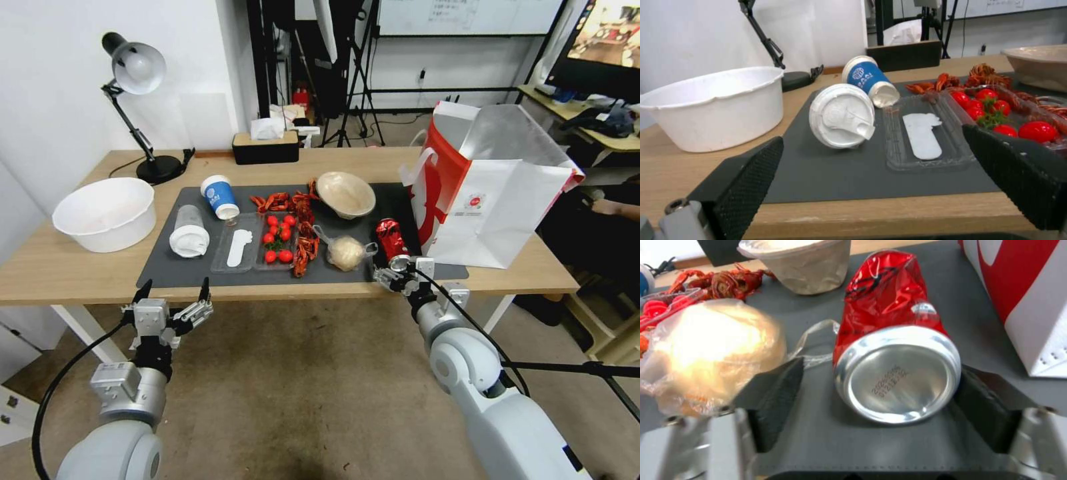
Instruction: Pick up the trash from the table and place it into the takeout bag.
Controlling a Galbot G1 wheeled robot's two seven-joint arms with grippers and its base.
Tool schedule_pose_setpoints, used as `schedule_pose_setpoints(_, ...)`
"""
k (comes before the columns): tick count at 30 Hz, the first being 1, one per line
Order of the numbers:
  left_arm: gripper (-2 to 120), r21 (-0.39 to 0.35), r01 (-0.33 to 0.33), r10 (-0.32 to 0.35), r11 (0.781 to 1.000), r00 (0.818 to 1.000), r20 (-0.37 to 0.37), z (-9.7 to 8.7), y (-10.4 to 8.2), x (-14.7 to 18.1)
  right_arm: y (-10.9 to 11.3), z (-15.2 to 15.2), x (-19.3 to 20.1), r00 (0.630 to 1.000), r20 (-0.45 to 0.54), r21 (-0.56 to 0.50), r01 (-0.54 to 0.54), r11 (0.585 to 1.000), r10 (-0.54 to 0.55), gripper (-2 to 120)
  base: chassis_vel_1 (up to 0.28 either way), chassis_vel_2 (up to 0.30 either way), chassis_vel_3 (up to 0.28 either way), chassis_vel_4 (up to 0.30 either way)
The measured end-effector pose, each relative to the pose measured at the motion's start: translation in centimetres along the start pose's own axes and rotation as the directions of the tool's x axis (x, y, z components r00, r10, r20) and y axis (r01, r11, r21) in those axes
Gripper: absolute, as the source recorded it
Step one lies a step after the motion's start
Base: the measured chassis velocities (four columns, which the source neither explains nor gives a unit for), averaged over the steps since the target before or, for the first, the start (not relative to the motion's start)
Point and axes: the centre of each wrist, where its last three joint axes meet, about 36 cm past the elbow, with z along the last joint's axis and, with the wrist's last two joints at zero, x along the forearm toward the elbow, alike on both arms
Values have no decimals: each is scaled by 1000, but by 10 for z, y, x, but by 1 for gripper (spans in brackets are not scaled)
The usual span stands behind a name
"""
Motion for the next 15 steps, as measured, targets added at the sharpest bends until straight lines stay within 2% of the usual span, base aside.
schedule_pose_setpoints(4, 100, 1, -2, 2, 1000, 1000, -3, 3, 0, -2, -1, 2, 1, 1000, -2, -1, -4, 1000, 4, 65, 0, 0, 0, 0)
schedule_pose_setpoints(5, 100, 1, -2, 2, 1000, 1000, -4, 4, 0, -2, -2, 2, 2, 1000, -2, -1, -6, 1000, 6, 57, 0, 0, 0, 0)
schedule_pose_setpoints(6, 100, 2, -3, 3, 1000, 1000, -4, 5, -1, -3, -2, 2, 2, 1000, -1, -2, -6, 1000, 6, 54, 0, 0, 0, 0)
schedule_pose_setpoints(15, 100, 1, -5, 5, 1000, 1000, -6, 6, -1, -4, 0, -3, 10, 1000, 20, -7, -4, 1000, 4, 53, 0, 0, 0, 0)
